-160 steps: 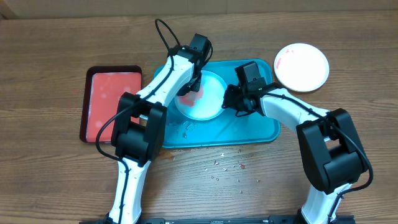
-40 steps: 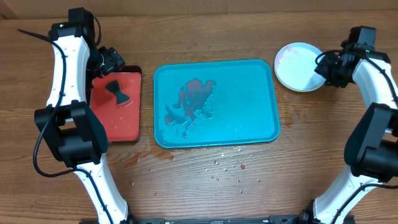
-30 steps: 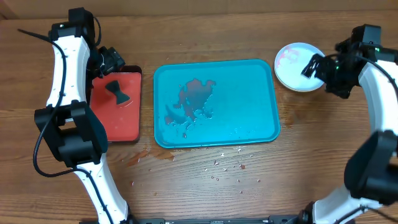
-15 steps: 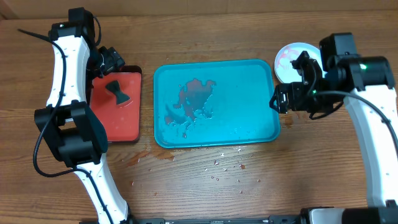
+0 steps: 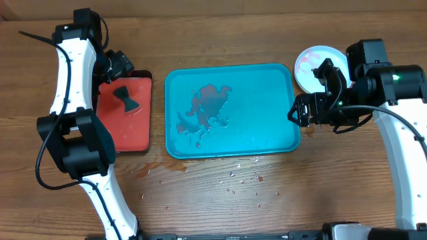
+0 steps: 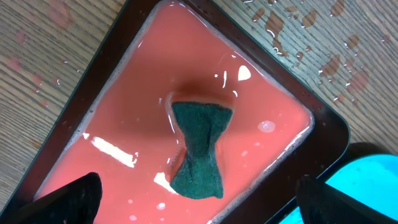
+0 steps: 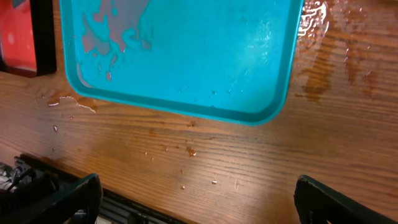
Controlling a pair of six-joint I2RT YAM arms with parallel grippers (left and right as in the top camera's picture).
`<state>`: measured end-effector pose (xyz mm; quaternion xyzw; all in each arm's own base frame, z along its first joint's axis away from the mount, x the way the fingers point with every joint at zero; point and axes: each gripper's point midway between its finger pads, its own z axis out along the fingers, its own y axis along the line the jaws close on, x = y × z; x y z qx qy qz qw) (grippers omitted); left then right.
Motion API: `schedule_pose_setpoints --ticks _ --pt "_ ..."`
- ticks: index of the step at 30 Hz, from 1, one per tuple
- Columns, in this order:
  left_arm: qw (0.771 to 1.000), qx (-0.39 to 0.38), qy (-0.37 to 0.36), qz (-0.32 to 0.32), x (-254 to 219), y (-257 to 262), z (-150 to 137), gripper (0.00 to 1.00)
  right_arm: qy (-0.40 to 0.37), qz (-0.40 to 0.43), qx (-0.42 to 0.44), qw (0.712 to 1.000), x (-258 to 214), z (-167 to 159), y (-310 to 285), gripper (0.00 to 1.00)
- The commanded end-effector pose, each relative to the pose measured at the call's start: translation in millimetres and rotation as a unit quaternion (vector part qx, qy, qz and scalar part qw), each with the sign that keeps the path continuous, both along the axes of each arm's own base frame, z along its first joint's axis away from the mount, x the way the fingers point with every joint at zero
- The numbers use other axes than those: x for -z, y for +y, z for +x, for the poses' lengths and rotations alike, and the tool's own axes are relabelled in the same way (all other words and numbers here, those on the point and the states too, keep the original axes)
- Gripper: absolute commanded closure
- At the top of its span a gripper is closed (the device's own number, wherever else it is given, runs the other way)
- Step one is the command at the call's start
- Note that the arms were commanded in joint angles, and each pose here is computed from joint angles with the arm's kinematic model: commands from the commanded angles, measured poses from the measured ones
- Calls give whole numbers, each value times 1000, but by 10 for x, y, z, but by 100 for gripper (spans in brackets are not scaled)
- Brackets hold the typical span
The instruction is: Clean dirty plates on tray and stack at the side
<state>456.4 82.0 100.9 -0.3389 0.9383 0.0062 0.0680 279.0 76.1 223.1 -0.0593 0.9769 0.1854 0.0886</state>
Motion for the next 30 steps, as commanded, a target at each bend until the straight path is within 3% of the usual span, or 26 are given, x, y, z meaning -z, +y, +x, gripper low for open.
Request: schedule_pose_setpoints --ticks 1,10,17,30 --pt "1000 3 -19 2 -145 6 34 0 -7 8 -4 1000 -51 2 34 0" --pt "1000 3 -19 2 -145 6 34 0 -39 19 7 999 -123 130 61 0" --pt "1000 3 -19 2 -145 6 34 0 -177 27 5 984 -306 250 69 0" --pt "1000 3 -19 2 -145 6 34 0 -446 37 3 894 -42 -387 18 0"
